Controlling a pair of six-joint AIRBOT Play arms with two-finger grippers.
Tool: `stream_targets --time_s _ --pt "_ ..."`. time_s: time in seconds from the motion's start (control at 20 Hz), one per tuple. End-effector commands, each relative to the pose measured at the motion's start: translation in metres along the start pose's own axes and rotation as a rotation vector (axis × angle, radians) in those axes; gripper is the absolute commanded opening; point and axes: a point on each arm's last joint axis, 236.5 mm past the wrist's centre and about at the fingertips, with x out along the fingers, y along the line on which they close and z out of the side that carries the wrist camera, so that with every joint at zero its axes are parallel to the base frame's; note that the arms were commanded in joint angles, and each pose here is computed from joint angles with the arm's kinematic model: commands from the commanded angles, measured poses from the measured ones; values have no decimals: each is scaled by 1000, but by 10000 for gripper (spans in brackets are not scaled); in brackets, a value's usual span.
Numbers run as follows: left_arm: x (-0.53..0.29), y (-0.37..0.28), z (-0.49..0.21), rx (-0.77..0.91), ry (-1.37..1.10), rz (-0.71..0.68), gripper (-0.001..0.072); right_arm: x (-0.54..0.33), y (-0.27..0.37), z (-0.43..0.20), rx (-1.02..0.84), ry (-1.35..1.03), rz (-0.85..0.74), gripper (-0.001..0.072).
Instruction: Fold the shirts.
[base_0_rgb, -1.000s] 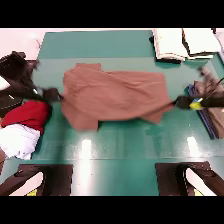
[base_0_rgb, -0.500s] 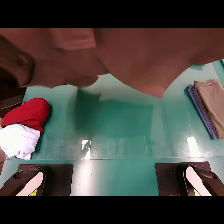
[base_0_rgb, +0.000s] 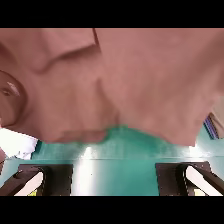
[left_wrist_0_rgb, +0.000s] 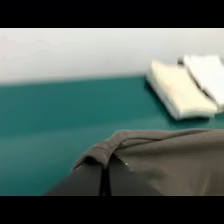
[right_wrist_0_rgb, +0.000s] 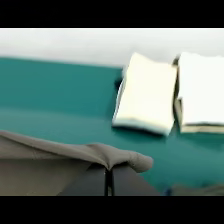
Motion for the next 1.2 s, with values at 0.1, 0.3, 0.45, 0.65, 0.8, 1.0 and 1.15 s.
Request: stream_targets --time_s 0.1,0.3,0.45,0.65,0.8,1.0,1.15 --pt "137 64 -174 -195 541 -2 24 158 -7 -157 36 598 75 11" --pt "213 105 -289 -285 796 16 24 244 -5 -265 68 906 87 11" --pt "257 134 -326 -298 786 51 24 290 -13 -290 100 961 81 11" --pt "272 148 -318 -278 724 78 24 319 -19 -259 81 873 74 11" --pt "249 144 -322 -257 829 42 24 301 -17 -253 51 885 88 11" --pt "222 143 -364 -263 998 47 24 277 -12 -281 67 924 87 11" --pt "215 143 -394 -298 1056 51 24 263 -9 -312 88 984 89 11"
